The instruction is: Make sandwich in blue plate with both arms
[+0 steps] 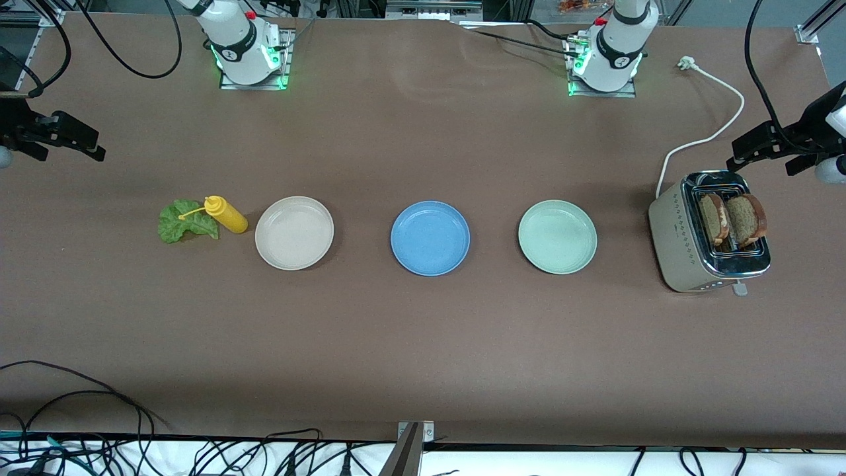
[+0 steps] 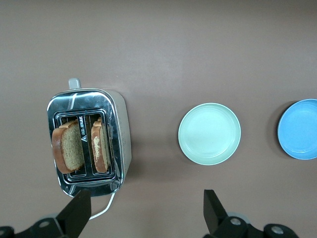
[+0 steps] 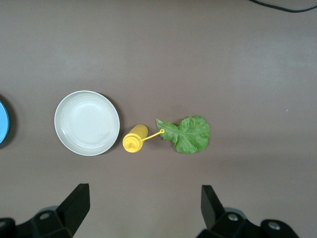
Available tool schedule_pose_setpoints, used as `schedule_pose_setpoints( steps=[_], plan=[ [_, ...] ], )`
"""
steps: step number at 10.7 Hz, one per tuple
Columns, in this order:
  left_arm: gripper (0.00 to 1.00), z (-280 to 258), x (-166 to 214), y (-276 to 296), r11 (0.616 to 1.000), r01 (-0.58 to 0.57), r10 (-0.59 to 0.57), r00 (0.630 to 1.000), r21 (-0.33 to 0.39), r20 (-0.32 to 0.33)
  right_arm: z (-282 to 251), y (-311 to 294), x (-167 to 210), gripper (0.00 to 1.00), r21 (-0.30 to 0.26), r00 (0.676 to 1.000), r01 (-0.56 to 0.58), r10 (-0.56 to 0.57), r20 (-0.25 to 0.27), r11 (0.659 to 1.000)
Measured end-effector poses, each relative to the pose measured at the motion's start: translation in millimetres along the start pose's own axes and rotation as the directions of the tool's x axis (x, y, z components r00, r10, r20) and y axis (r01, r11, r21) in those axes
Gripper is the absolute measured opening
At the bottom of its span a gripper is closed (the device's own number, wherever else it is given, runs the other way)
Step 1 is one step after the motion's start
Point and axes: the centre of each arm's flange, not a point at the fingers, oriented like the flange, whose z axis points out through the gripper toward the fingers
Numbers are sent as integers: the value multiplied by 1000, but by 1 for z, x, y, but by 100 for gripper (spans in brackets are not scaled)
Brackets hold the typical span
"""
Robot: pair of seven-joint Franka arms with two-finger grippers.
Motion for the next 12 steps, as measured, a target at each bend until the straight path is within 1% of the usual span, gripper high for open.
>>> schedule_pose_setpoints(
  steps=[6,9,11,12],
  plan=[
    [100,6,2,-2,1000,1,-1,1000,10,4,0,0,0,100,0,1000,0,0,0,1000],
    [100,36,8,-23,998,25,-26,999,60,19,0,0,0,100,0,1000,0,0,0,1000],
    [100,68,13,-37,997,38,-40,999,64,22,0,0,0,100,0,1000,0,0,-1,1000],
    [98,86,15,-43,997,47,-48,999,64,19,0,0,0,100,0,1000,0,0,-1,1000]
  ],
)
